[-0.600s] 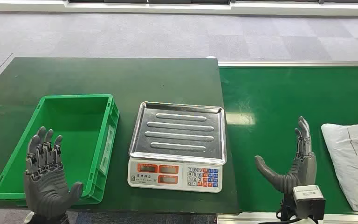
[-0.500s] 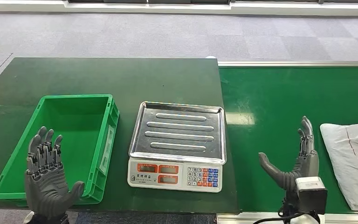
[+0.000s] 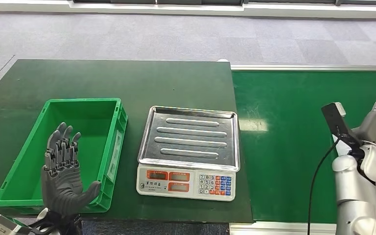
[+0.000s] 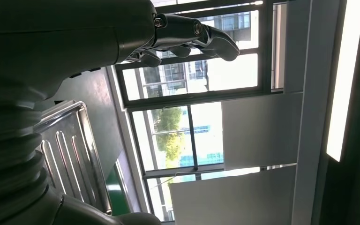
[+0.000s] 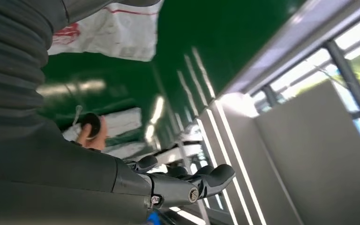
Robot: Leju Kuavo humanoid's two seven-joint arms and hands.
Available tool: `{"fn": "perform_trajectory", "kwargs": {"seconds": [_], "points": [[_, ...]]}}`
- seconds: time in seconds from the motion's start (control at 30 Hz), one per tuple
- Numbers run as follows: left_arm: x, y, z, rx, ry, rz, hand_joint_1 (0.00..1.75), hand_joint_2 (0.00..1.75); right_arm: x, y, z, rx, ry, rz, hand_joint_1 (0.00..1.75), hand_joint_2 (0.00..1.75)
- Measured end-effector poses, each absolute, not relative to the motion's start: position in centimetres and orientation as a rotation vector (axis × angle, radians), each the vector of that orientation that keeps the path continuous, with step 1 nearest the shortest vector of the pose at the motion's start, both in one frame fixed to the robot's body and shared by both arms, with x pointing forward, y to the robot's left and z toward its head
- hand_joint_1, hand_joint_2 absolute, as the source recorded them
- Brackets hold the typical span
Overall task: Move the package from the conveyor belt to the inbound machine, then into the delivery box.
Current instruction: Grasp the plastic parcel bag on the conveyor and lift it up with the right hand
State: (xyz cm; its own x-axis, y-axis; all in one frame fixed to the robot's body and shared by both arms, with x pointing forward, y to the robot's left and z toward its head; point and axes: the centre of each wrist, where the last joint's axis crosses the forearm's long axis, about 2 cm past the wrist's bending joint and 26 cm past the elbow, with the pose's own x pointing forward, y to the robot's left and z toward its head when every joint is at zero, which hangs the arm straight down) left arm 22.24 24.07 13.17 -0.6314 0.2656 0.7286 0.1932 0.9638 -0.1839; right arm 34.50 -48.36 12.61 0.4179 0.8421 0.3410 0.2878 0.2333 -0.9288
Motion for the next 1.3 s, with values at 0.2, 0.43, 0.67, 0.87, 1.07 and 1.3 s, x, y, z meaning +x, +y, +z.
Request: {"fn": "perform_trajectory", "kwargs": {"seconds": [0.2,0.43,0.67,0.87,1.07,1.3], "points": [[22.3,24.1,13.2,-0.319,-2.264,0.113,0.00,1.75,33.4,-53.1,10.9,-1.213,-0.653,0.511,0.00,1.75],[22.5,23.9,13.0,-0.334,-2.256,0.100,0.00,1.75,31.1,-54.8,8.6,-0.931,-0.403,0.439,0.00,1.75],[23.5,23.7,12.9,-0.352,-2.260,0.065,0.00,1.75,28.9,-54.6,6.2,-0.648,-0.248,0.456,0.00,1.75],[24.2,23.4,12.9,-0.370,-2.258,0.051,0.00,1.75,28.4,-54.6,5.8,-0.535,-0.250,0.480,1.75,1.75],[24.9,23.2,12.9,-0.387,-2.253,0.037,0.00,1.75,27.2,-55.2,5.4,-0.440,-0.305,0.477,1.75,1.75],[25.1,23.2,12.7,-0.389,-2.244,0.030,0.00,1.75,27.1,-55.8,5.6,-0.532,-0.324,0.414,1.75,1.75]]}}
